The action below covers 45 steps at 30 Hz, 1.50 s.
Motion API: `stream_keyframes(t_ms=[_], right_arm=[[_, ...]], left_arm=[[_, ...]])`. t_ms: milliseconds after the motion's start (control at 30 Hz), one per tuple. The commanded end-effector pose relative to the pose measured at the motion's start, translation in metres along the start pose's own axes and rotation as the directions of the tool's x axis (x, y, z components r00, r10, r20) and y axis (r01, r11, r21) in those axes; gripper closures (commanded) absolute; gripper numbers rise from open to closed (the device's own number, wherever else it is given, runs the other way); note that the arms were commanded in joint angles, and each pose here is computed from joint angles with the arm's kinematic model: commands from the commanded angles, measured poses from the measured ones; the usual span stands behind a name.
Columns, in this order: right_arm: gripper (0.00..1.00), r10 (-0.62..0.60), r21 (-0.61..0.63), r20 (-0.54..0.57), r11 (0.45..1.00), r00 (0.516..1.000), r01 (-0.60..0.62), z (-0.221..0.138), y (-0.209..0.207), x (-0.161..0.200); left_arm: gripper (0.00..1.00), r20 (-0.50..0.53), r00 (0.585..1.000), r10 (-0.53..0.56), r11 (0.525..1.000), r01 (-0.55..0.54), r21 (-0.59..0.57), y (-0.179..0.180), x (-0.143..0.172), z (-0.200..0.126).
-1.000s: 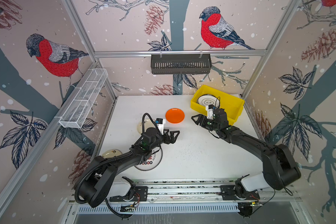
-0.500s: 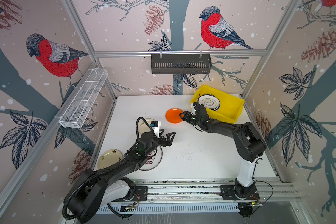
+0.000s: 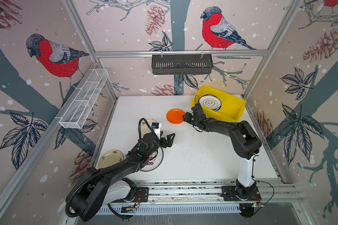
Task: Place the plates into the plastic bin on the countertop
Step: Pick up the plate from the top-center of the table.
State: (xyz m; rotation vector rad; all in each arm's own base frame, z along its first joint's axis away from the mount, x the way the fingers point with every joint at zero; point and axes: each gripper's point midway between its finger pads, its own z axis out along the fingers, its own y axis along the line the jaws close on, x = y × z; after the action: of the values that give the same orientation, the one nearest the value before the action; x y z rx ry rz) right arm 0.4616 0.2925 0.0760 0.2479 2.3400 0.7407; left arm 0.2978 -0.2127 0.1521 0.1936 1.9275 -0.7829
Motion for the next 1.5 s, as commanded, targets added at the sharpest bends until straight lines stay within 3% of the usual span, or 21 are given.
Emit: stream_keyframes(t_ms=[0,433,800,1067,1467], right_arm=[[0.39,-0.004,-0.006,-0.004,1.000,1.000,0.004,0.005,-0.001,0.001],[0.46,0.013,-0.075,-0.064,0.997,0.998,-0.018,0.030,0.000,0.023],[0.49,0.006,-0.077,-0.056,0.997,0.998,-0.010,0.049,0.003,0.019],[0.50,-0.027,0.009,-0.046,1.000,0.999,0.028,0.056,-0.002,0.017],[0.67,-0.023,0.112,-0.067,0.993,0.998,0.030,0.070,-0.020,0.021]], left_arm=[[0.02,0.040,0.999,0.010,1.000,-0.009,-0.024,0.004,-0.007,0.000],[0.02,0.053,0.998,0.017,0.998,-0.014,-0.061,0.012,-0.006,-0.002],[0.02,0.030,1.000,0.001,0.998,0.001,-0.057,0.013,0.000,0.004],[0.02,0.025,1.000,-0.007,0.998,0.009,-0.060,0.014,0.002,0.005],[0.02,0.009,1.000,-0.015,0.997,0.015,-0.072,0.018,0.006,0.009]])
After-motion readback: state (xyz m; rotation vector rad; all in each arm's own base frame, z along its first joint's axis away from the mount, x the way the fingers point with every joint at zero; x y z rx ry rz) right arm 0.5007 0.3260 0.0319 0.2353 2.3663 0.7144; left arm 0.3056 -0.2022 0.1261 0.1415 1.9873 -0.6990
